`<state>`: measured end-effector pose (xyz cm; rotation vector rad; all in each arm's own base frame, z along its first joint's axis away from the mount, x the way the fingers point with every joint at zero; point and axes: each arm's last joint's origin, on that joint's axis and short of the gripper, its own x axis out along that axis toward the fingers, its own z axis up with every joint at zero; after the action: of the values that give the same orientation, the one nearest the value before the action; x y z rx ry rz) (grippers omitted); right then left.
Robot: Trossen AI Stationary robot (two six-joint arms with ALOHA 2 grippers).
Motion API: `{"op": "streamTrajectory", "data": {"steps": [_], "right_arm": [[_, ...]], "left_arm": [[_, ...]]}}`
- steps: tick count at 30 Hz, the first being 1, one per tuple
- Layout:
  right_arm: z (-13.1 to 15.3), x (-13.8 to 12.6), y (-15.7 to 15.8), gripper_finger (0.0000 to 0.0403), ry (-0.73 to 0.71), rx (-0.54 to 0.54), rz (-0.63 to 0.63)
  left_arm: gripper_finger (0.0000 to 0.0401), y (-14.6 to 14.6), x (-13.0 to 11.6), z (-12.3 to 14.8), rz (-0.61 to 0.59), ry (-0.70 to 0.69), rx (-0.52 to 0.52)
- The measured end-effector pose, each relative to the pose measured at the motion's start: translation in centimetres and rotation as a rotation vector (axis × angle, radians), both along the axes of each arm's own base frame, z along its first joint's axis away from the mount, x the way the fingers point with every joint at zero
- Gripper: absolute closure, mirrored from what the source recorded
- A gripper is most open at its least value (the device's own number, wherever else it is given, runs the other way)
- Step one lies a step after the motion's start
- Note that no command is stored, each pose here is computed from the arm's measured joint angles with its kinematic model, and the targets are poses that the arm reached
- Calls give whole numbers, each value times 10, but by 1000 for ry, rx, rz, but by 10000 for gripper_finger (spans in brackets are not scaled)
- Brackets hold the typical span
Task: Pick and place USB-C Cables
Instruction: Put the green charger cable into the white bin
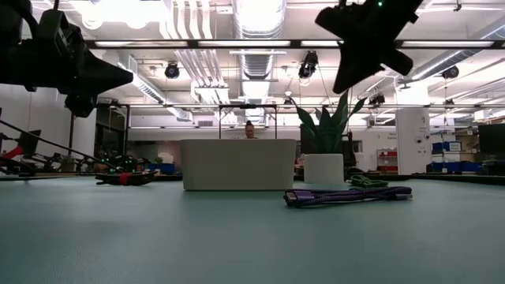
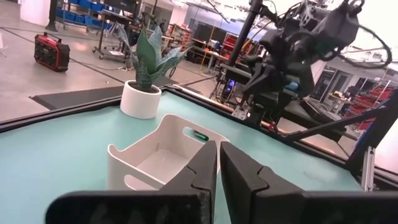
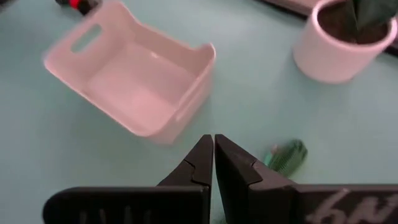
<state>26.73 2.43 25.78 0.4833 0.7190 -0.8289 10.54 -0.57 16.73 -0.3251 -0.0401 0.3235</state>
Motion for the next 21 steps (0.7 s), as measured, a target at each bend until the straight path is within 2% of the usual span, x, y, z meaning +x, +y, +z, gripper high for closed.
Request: {"op": "streamTrajectory", "data": {"steps": [5,9,15,21], "right_arm": [[-13,0,1,394,125,57,-39],[-27,1,2,394,183,60,-48],[-53,-4,5,394,269,7,-43],[-77,-13,-1,394,233,-49,-88]], "left_arm": [[395,0,0,0,0,0,0],[395,0,0,0,-1,2,0],[395,0,0,0,-1,2,0],[395,0,0,-1,-1,8,1]]}}
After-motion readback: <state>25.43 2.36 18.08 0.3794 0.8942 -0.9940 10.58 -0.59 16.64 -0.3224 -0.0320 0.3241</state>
